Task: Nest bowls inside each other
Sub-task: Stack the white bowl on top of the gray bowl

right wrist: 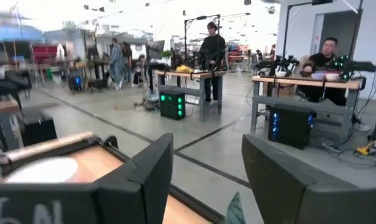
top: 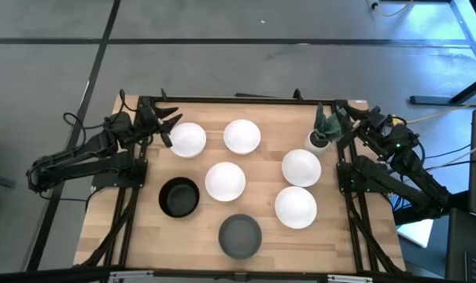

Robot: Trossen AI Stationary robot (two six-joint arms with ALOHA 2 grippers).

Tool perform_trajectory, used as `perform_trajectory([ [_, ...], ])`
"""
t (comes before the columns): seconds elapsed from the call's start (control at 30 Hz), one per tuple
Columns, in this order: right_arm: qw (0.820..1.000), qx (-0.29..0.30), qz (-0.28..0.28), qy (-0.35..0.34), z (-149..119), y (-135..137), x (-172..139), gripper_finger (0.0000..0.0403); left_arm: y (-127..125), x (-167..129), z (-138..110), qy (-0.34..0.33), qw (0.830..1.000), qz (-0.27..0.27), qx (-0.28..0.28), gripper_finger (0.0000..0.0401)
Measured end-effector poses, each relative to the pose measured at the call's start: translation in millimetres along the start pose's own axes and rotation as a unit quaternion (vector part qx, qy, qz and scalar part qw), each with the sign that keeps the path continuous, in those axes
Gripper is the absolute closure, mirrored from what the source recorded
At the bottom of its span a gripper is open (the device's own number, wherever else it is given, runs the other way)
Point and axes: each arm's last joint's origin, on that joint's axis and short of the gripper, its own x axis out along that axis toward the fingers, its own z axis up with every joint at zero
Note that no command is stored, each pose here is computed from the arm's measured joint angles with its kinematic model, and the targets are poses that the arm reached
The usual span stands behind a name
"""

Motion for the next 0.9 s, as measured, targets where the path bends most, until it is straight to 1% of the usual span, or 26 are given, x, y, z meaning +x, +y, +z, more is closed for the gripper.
perform_trajectory([
  [0.23,1.000,0.003,-0.004,0.002,-0.5,-0.2,0.0,0.0209,0.0,0.0,0.0,0.000,1.000,0.000,0.000,0.0271],
  [0.37,0.998,0.040,-0.047,0.000,-0.4,-2.7,-0.1,0.0209,0.0,0.0,0.0,0.000,1.000,0.000,0.000,0.0271],
  [0.47,0.998,0.033,-0.059,0.001,-0.6,-3.4,-0.2,0.0209,0.0,0.0,0.0,0.000,1.000,0.000,0.000,0.0271],
  [0.63,0.998,0.011,-0.060,-0.001,0.2,-3.5,-0.2,0.0210,0.0,0.0,0.0,0.000,1.000,0.000,0.000,0.0271],
  [0.7,0.998,0.013,-0.060,-0.003,0.5,-3.5,-0.2,0.0210,0.0,0.0,0.0,0.000,1.000,0.000,0.000,0.0271],
  [0.8,0.998,0.030,-0.060,-0.005,0.8,-3.5,-0.2,0.0210,0.0,0.0,0.0,0.000,1.000,0.000,0.000,0.0271],
  [0.9,0.999,0.030,-0.037,0.005,-0.8,-1.8,1.5,0.0210,0.0,0.0,-0.1,0.000,1.000,0.000,0.000,0.0271],
])
